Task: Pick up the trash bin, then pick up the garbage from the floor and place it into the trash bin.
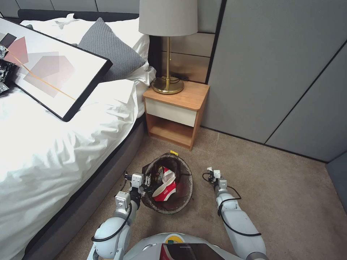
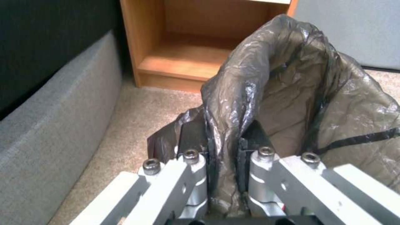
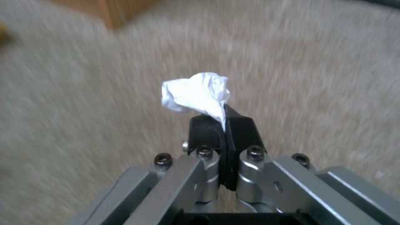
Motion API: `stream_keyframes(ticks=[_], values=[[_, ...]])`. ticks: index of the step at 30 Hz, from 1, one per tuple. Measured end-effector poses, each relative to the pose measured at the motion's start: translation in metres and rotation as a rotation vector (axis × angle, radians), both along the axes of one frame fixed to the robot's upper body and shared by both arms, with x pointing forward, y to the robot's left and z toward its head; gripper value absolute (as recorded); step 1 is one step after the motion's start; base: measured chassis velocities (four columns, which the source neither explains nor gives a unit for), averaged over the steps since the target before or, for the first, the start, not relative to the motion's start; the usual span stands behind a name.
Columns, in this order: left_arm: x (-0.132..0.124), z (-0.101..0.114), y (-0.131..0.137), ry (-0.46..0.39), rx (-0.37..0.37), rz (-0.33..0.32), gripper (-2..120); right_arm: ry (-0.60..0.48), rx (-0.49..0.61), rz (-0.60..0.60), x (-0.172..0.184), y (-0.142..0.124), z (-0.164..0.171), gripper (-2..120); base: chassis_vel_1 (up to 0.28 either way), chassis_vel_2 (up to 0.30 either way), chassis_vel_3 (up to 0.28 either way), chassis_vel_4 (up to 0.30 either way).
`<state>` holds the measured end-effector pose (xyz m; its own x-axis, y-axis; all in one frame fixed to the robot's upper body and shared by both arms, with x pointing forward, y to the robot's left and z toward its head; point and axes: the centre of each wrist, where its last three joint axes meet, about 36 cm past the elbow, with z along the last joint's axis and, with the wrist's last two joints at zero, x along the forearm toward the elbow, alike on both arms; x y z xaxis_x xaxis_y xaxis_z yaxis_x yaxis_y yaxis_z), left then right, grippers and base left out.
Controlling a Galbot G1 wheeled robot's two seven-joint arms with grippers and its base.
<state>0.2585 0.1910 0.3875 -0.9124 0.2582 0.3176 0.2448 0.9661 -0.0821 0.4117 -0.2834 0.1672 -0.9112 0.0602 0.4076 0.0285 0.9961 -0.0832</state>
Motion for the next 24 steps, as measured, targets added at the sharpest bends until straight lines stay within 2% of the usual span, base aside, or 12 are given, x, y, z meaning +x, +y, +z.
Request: stream_keyframes(ticks=[1, 3, 5, 6, 9, 10, 14, 15, 19, 24], values=[[0.000, 0.000, 0.000, 0.000, 0.000, 0.000, 7, 0.000, 0.000, 0.000, 0.000, 0.000, 0.000, 0, 0.000, 0.000, 0.000, 0.000], [0.000, -0.001, 0.000, 0.001, 0.001, 0.001, 7, -0.082, 0.022, 0.015, -0.004, 0.003, 0.021, 0, 0.000, 0.000, 0.000, 0.000], [0.000, -0.001, 0.000, 0.004, 0.000, 0.000, 7, -0.241, 0.071, 0.093, -0.015, 0.007, 0.054, 0, 0.000, 0.000, 0.000, 0.000], [0.000, -0.001, 0.000, 0.004, 0.000, 0.000, 7, -0.241, 0.071, 0.093, -0.015, 0.007, 0.054, 0, 0.000, 0.000, 0.000, 0.000], [0.000, -0.002, -0.001, 0.005, -0.002, -0.002, 7, -0.453, 0.139, 0.300, -0.045, 0.013, 0.088, 0, 0.000, 0.000, 0.000, 0.000], [0.000, -0.002, -0.001, 0.005, -0.002, -0.002, 7, -0.453, 0.139, 0.300, -0.045, 0.013, 0.088, 0, 0.000, 0.000, 0.000, 0.000], [0.000, -0.003, -0.003, 0.007, -0.004, -0.006, 7, -0.666, 0.175, 0.586, -0.073, 0.025, 0.138, 0, 0.000, 0.000, 0.000, 0.000], [0.000, -0.003, -0.003, 0.007, -0.004, -0.006, 7, -0.666, 0.175, 0.586, -0.073, 0.025, 0.138, 0, 0.000, 0.000, 0.000, 0.000], [0.001, -0.004, -0.005, 0.008, -0.007, -0.007, 7, -0.722, 0.202, 0.743, -0.089, 0.045, 0.163, 0, 0.000, 0.000, 0.000, 0.000], [0.001, -0.003, -0.005, 0.007, -0.007, -0.008, 7, -0.699, 0.246, 0.842, -0.102, 0.064, 0.160, 0, 0.000, 0.000, 0.000, 0.000]])
